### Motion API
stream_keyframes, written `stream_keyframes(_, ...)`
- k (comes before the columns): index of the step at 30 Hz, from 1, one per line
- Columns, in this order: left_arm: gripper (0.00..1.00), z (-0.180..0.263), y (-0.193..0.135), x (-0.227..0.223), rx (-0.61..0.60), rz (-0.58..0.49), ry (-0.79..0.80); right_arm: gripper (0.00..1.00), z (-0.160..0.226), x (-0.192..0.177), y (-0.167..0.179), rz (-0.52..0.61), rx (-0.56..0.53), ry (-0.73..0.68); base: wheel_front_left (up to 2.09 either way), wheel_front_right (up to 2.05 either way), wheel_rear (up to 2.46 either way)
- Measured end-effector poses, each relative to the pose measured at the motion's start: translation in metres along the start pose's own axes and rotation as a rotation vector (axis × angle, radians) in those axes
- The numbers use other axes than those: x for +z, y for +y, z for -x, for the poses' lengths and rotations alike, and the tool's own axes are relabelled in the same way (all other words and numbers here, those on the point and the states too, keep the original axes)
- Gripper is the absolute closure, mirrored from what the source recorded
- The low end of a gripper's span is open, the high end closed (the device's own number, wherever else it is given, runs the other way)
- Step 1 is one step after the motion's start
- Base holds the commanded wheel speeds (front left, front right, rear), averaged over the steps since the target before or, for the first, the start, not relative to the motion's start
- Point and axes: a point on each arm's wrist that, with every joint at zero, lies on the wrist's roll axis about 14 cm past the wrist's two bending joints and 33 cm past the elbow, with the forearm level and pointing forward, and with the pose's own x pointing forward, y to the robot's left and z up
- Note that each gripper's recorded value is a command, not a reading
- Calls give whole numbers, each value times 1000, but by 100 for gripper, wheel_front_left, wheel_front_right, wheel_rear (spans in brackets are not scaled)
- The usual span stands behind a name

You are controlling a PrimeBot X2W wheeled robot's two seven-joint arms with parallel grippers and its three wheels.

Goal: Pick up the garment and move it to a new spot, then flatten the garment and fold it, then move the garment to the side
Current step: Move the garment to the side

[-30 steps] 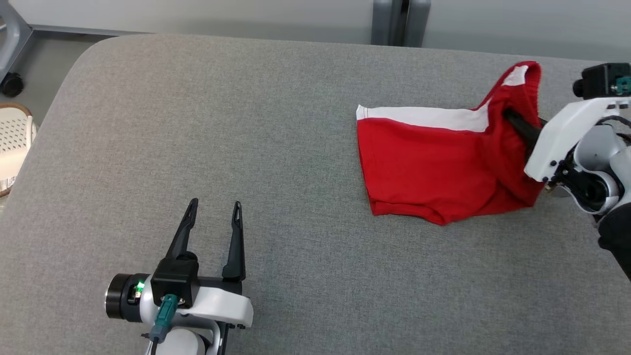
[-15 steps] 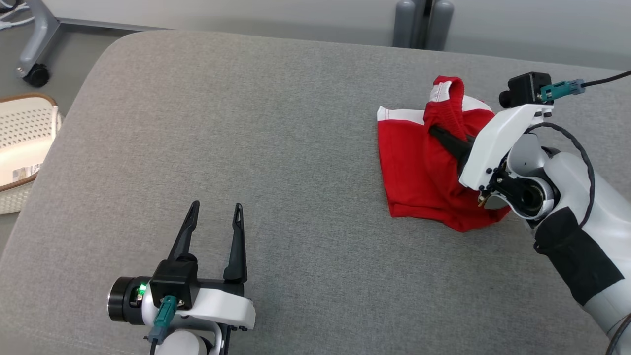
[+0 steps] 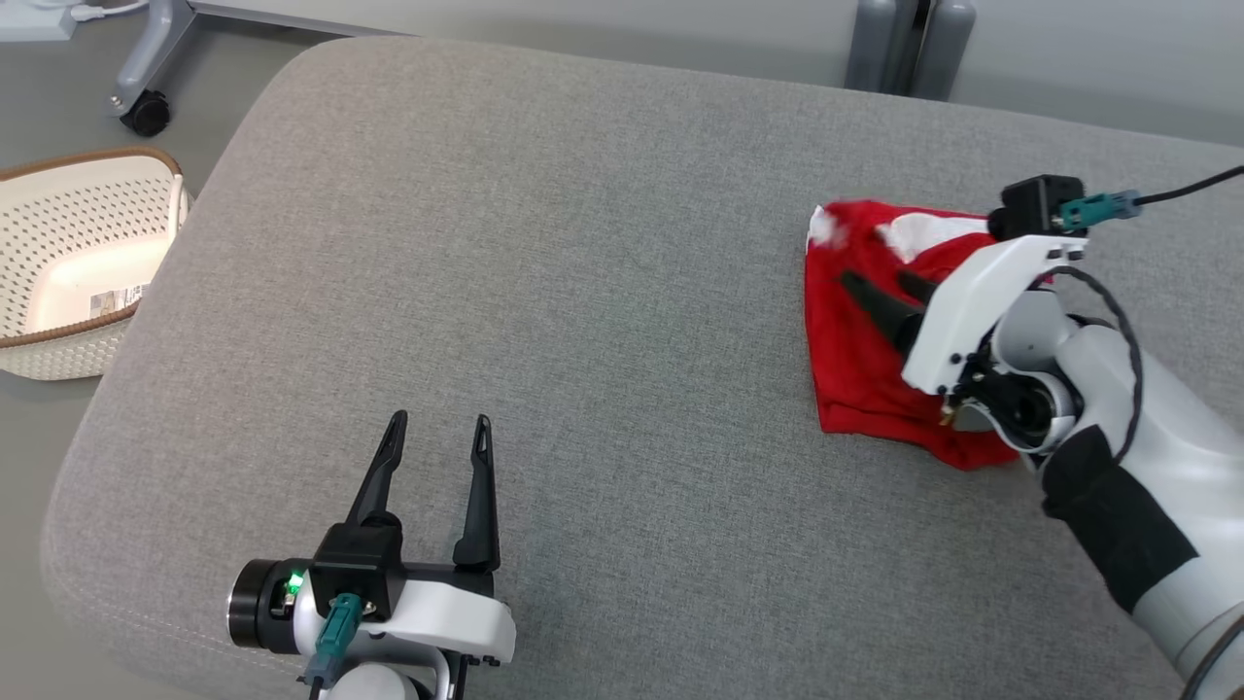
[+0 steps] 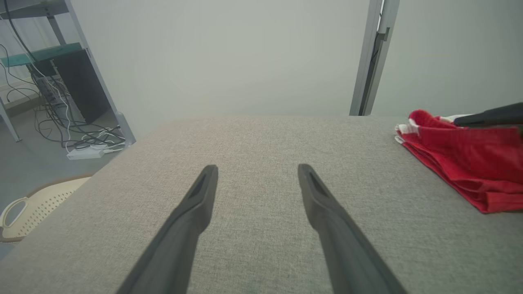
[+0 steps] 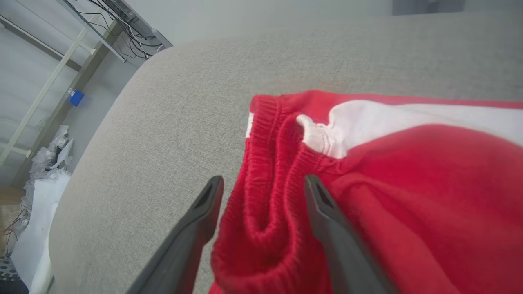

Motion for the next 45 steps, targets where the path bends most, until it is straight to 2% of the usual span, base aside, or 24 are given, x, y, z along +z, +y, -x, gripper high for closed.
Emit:
stream_keyframes(8, 0, 2, 2, 7, 4, 9, -24, 0, 8, 9, 31, 58, 53, -18, 0, 0, 0)
stream_keyframes(14, 0, 5, -2, 14, -19, 12, -51, 0, 29, 39, 53, 115, 83, -124, 0, 0, 0)
stream_keyframes(23, 0, -1, -21, 44, -87, 46, -145, 0, 103, 113, 28, 447, -54, -457, 0, 0, 0)
stream_keyframes(31, 0, -7, -42, 67, -150, 75, -214, 0, 176, 119, -9, 620, -202, -656, 0, 0, 0)
stream_keyframes(35, 0, -7, -54, 83, -181, 80, -261, 0, 212, 94, -38, 581, -317, -716, 0, 0, 0)
stream_keyframes(39, 0, -7, -61, 78, -199, 74, -250, 0, 241, 80, -36, 536, -376, -831, 0, 0, 0)
stream_keyframes(45, 0, -5, -68, 63, -211, 77, -202, 0, 250, 18, -51, 400, -493, -814, 0, 0, 0)
